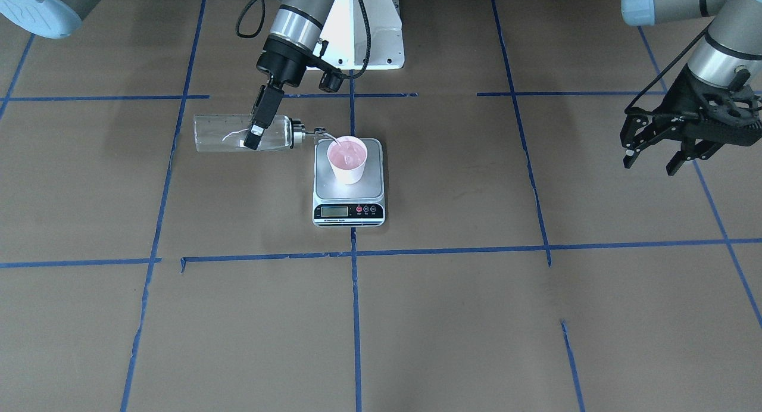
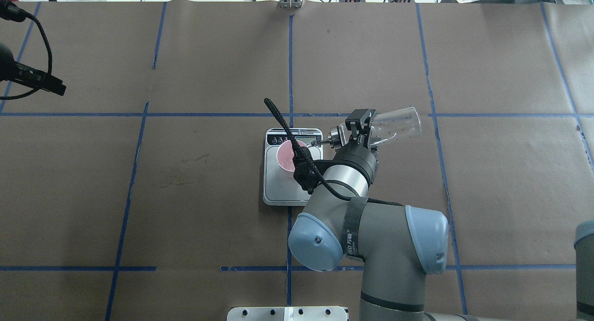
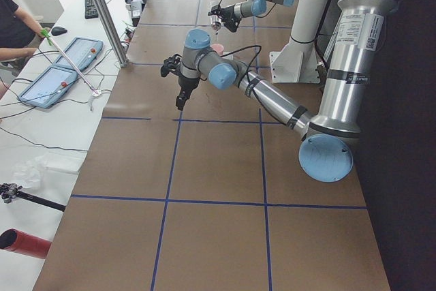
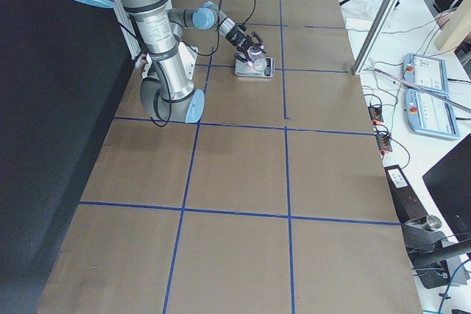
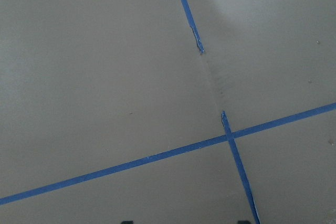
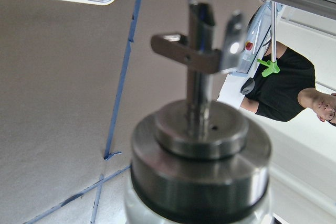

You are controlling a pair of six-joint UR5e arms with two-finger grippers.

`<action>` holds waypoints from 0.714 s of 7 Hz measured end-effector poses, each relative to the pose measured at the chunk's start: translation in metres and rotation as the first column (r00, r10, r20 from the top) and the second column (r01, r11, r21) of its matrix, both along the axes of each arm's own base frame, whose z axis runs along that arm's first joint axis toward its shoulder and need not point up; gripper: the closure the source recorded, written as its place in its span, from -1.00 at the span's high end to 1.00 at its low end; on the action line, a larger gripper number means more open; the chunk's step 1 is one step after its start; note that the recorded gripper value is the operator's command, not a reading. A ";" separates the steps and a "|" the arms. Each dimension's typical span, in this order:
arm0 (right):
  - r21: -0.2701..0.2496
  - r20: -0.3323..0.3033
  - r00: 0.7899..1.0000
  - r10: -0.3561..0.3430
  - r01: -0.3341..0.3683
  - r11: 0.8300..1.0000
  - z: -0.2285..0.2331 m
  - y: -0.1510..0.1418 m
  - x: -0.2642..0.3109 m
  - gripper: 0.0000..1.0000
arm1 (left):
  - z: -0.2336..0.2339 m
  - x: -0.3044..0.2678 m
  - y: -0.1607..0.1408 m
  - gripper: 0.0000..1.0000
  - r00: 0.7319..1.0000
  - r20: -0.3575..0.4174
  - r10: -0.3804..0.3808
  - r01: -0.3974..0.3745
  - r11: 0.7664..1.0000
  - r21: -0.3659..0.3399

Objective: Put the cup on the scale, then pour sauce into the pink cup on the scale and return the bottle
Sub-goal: 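Tilt the bottle spout over the pink cup with the right gripper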

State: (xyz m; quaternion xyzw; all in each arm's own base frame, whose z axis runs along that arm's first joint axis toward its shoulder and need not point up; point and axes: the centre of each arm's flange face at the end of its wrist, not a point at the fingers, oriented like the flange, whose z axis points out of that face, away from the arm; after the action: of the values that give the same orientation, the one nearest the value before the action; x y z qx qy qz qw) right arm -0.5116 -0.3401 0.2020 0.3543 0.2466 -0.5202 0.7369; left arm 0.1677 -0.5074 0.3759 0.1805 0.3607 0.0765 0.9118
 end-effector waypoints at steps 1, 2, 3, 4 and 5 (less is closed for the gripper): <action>0.002 0.002 1.000 0.003 -0.003 1.000 0.000 0.000 0.000 -1.00 | 0.000 0.000 0.000 0.45 1.000 0.000 0.000 0.000 1.000 0.000; 0.004 0.028 0.999 0.023 -0.023 1.000 0.000 0.000 0.000 -1.00 | 0.000 0.000 0.000 0.45 1.000 0.000 0.000 0.000 1.000 0.000; 0.002 0.095 0.993 0.072 -0.072 0.997 -0.001 -0.001 0.001 -1.00 | 0.000 0.000 0.000 0.45 1.000 0.000 0.000 0.000 1.000 0.000; -0.007 0.170 0.977 0.125 -0.126 0.992 -0.003 -0.001 0.002 -1.00 | 0.000 0.000 0.000 0.45 1.000 0.000 0.000 0.000 1.000 0.000; -0.021 0.252 0.950 0.184 -0.185 0.983 -0.004 -0.001 0.003 -1.00 | 0.000 0.000 0.000 0.45 1.000 0.000 0.000 0.000 1.000 0.000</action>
State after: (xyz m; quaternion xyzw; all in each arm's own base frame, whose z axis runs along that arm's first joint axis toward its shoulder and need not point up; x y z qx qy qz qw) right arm -0.5087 -0.3407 0.1979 0.3942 0.1832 -0.3993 0.8072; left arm 0.1679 -0.5077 0.3758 0.1804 0.3608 0.0766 0.9118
